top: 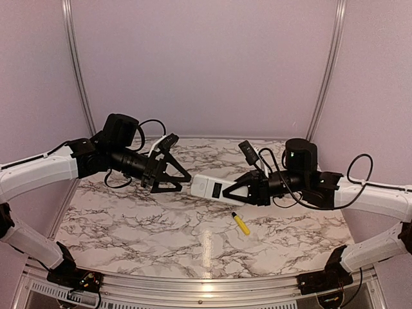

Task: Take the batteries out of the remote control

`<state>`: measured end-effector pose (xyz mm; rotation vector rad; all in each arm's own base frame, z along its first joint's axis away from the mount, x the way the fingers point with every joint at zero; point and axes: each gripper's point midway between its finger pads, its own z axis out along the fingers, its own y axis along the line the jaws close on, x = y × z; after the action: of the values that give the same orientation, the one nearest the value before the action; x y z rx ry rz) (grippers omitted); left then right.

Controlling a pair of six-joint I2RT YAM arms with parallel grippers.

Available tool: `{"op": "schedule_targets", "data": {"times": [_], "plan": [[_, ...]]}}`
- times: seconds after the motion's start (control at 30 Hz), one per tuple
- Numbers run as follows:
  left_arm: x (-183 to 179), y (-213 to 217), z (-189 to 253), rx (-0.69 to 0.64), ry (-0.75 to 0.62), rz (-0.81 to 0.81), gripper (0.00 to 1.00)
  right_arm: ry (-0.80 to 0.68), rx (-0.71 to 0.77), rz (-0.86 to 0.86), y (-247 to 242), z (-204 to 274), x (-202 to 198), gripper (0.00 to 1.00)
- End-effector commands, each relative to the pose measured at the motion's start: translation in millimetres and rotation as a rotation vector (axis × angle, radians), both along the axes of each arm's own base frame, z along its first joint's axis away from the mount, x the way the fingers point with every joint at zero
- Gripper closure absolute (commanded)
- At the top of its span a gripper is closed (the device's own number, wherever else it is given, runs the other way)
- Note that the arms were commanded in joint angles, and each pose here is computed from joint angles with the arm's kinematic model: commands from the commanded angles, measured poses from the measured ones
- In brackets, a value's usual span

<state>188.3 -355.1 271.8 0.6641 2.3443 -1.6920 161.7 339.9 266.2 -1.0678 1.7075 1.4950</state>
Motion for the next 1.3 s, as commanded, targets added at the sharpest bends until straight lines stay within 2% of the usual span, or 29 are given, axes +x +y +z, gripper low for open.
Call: {"op": "schedule_targets", "data": {"times": [0.0, 0.2, 0.43, 0.6, 0.77, 0.93, 1.27], "plan": [[14.8, 16.3, 0.6, 0.091, -0.19, 0.087, 0.02, 0.254, -0.055, -0.086, 9.7, 5.7, 15.2, 1.0], [29.1, 23.0, 14.7, 0.097, -0.307, 0.162, 0.03, 0.45, -0.105, -0.089, 18.7, -2.0, 18.4, 1.0], [35.7, 22.5, 9.1, 0.119, -0.315, 0.188, 0.1, 0.61, -0.086, -0.149, 21.5, 6.1, 25.9, 1.0], [39.7, 18.9, 2.8, 0.139, -0.314, 0.202, 0.16, 0.639, -0.029, -0.165, 20.3, 21.0, 27.7, 1.0], [33.5, 2.0, 6.7, 0.116, -0.314, 0.154, 0.17, 0.647, -0.008, -0.182, 18.2, 25.2, 28.9, 1.0], [25.2, -14.5, 2.9, 0.148, -0.321, 0.102, 0.19, 0.648, 0.01, -0.194, 17.3, 30.1, 30.6, 1.0], [35.6, -21.9, -4.0, 0.193, -0.318, 0.132, 0.28, 0.641, 0.029, -0.177, 16.6, 36.9, 27.6, 1.0]]}}
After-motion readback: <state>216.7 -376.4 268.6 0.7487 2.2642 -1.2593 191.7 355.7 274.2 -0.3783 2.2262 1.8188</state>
